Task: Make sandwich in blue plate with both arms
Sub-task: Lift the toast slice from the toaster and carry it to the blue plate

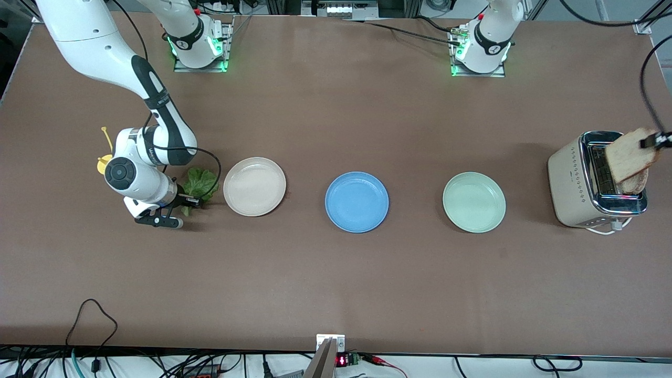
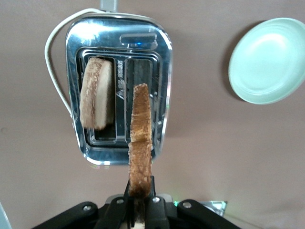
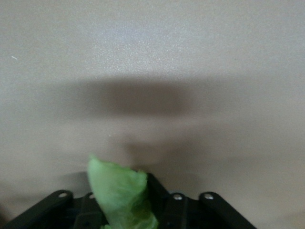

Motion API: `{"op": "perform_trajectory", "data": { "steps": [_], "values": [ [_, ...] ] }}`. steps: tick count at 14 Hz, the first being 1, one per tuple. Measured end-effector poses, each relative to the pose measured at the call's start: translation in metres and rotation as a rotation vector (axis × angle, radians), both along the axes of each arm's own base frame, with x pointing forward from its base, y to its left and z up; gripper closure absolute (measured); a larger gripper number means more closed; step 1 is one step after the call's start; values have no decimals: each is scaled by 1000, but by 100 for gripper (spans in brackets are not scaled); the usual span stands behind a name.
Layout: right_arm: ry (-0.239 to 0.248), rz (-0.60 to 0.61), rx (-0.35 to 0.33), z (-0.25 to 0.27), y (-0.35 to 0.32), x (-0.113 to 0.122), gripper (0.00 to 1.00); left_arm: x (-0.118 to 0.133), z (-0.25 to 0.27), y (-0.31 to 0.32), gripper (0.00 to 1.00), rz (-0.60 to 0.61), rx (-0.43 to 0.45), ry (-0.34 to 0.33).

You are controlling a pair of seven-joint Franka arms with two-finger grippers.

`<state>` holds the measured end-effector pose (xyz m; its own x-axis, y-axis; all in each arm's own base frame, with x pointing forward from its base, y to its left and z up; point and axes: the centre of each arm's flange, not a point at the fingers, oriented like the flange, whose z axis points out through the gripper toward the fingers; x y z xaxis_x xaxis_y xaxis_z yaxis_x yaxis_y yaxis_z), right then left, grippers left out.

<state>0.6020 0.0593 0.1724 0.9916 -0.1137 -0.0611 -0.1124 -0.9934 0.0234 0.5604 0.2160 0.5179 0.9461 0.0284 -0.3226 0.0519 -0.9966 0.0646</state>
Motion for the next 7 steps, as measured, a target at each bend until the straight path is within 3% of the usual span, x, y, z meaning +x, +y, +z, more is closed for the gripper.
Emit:
{"op": "perform_trajectory", "data": {
  "steps": [3,7],
  "values": [
    [-2,1,0,1,0,1,91,5,25,-55,91,-79,-99,26],
    [29,1,-3,22,2,13,91,31,-15,-147,91,-120,-311,79]
  ]
}}
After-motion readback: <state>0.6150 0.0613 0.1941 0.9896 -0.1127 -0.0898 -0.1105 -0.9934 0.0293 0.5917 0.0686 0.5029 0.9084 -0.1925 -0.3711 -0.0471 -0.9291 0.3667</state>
